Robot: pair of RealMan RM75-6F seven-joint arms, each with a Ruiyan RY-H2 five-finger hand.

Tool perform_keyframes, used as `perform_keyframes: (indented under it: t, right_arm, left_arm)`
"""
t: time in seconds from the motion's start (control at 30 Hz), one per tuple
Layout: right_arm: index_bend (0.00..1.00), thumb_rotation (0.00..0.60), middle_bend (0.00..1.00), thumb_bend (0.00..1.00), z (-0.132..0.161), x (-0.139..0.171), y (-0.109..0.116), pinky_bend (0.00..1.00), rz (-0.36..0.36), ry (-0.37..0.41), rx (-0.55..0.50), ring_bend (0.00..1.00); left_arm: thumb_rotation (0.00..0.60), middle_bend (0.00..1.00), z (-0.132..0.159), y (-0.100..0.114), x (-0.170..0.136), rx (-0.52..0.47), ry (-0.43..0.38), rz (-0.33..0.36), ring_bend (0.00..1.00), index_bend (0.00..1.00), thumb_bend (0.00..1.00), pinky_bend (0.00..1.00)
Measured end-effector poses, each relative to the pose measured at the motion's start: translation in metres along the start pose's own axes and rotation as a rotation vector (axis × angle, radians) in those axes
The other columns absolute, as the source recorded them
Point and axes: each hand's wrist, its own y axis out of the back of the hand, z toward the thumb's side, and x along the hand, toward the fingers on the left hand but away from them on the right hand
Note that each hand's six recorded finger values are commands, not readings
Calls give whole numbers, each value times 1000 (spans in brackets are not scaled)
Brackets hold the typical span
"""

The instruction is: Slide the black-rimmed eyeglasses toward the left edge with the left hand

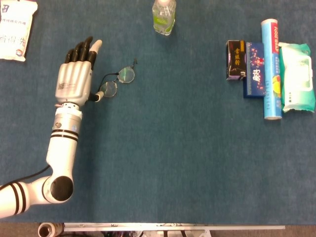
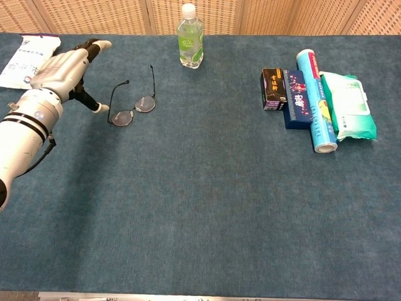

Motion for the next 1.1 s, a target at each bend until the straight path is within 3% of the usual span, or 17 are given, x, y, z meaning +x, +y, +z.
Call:
perform_keyframes:
  t: [1.1]
  right_arm:
    - [532,600,439,349,-1,-1,0,213,6,1,-4,245]
  left_arm:
    - [600,0,22,-12,26,-98,29,20,0,0,37,84]
